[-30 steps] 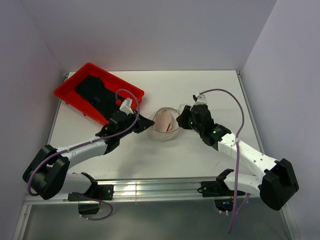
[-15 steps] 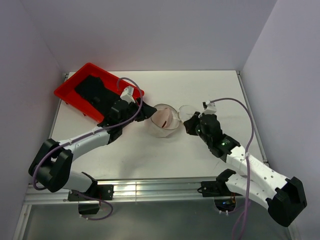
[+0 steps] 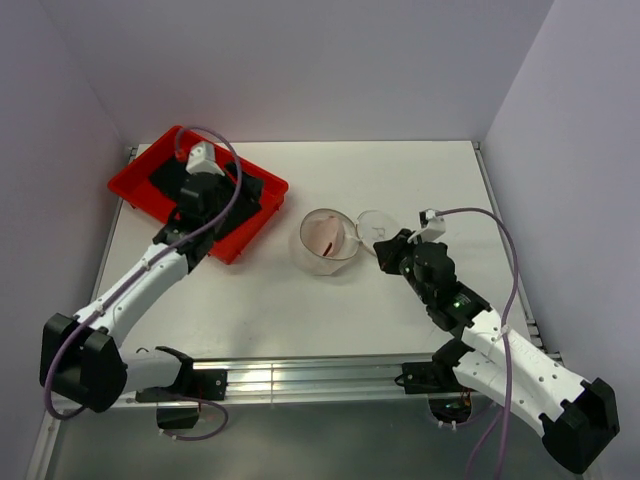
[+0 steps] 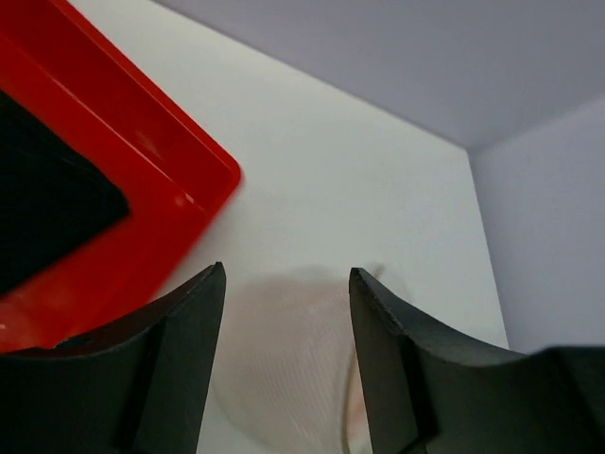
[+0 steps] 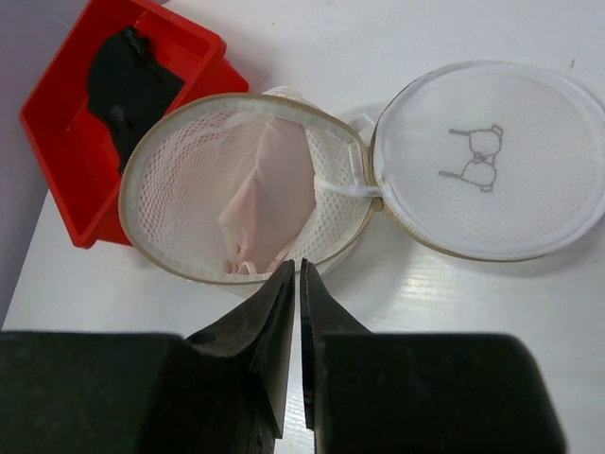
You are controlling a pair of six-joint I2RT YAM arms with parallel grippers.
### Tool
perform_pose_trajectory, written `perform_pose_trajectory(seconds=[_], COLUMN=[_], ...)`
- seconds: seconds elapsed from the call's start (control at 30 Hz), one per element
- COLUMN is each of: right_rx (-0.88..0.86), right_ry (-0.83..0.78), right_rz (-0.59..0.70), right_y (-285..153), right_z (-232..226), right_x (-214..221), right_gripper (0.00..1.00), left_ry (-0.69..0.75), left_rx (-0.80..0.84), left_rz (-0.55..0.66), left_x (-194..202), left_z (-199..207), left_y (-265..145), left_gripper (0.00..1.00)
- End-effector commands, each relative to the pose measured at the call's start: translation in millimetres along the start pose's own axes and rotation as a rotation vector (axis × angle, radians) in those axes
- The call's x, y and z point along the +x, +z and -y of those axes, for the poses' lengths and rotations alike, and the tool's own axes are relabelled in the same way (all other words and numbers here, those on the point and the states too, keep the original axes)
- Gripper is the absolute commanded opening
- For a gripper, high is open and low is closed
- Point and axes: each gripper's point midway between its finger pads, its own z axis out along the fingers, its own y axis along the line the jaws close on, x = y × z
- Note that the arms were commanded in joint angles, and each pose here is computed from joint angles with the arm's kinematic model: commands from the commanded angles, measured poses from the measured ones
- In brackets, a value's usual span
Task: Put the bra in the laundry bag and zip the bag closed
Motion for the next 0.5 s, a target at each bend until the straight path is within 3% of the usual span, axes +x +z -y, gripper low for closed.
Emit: perform_pose_trajectory(seconds=[0.0,0.3,0.47], right_rx=[-0.047,-0.122,-0.132], right_ry=[0.002,0.011,0.008], right_rz=[0.056,0.067,0.077], right_y=[0,-9,-12], right_z=[-9,-17,-18], right_x=[-12,-11,-13], right_gripper=[0.13,0.18,0.18], left_ry=[0.03,-0.006,-0.054], left_rx=[-0.178,-0.597,-0.706], left_rz=[0.053,0.04,-0.021], left_x=[-39,-102,-112], left_z=[-46,-212,-282], left_y=[14,83,100], left_gripper=[0.59,0.59,0.57])
